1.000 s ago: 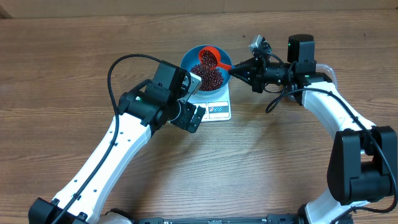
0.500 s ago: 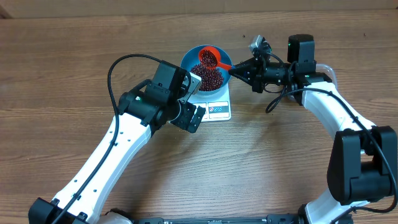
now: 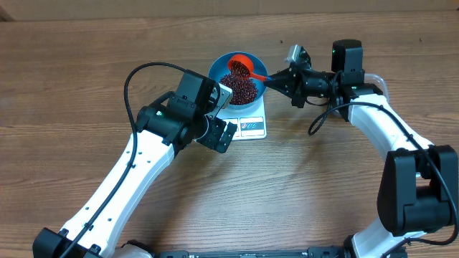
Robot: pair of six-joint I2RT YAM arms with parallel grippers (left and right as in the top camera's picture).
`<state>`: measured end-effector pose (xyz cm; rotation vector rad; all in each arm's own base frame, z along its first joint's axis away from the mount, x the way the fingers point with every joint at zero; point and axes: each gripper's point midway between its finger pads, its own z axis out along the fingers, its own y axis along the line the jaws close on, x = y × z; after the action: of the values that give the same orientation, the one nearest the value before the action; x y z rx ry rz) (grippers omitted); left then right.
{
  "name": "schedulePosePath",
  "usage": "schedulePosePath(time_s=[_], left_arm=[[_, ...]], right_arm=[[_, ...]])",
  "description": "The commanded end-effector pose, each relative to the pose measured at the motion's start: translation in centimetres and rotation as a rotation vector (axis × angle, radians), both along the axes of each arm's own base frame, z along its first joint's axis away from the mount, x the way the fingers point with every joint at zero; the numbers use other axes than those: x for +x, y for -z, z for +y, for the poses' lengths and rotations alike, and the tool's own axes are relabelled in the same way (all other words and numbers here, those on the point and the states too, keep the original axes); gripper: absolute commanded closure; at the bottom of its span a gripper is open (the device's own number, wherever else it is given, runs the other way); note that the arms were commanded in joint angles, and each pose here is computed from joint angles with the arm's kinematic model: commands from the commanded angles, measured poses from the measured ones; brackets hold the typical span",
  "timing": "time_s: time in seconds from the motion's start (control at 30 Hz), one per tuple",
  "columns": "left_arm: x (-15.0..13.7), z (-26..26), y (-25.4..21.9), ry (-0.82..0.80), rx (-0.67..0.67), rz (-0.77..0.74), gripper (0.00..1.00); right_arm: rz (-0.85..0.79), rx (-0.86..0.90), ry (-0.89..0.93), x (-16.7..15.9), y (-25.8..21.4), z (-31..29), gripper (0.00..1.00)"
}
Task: Scoop item into bowl and weigh 150g on scale
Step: 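Tilt the red cup to pour beans into the teal bowl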
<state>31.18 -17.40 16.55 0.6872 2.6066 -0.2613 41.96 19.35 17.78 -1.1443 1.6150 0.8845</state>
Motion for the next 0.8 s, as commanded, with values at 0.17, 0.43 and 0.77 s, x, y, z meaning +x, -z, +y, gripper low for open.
schedulePosePath(time_s=[0.17, 0.43, 0.77], left_arm=[[-0.01, 0.02, -0.96, 0.007, -0.017, -0.024, 0.00], [0.00, 0.02, -0.97, 0.007, -0.018, -0.025, 0.00], [0.00, 0.03, -0.97, 0.006, -0.018, -0.025, 0.00]], right_arm=[[-0.165, -0.045, -0.048, 0.26, -0.34, -0.06, 0.96], [-0.165, -0.045, -0.048, 0.26, -0.34, -0.06, 0.96], [-0.165, -0.045, -0.048, 0.26, -0.34, -0.06, 0.96]])
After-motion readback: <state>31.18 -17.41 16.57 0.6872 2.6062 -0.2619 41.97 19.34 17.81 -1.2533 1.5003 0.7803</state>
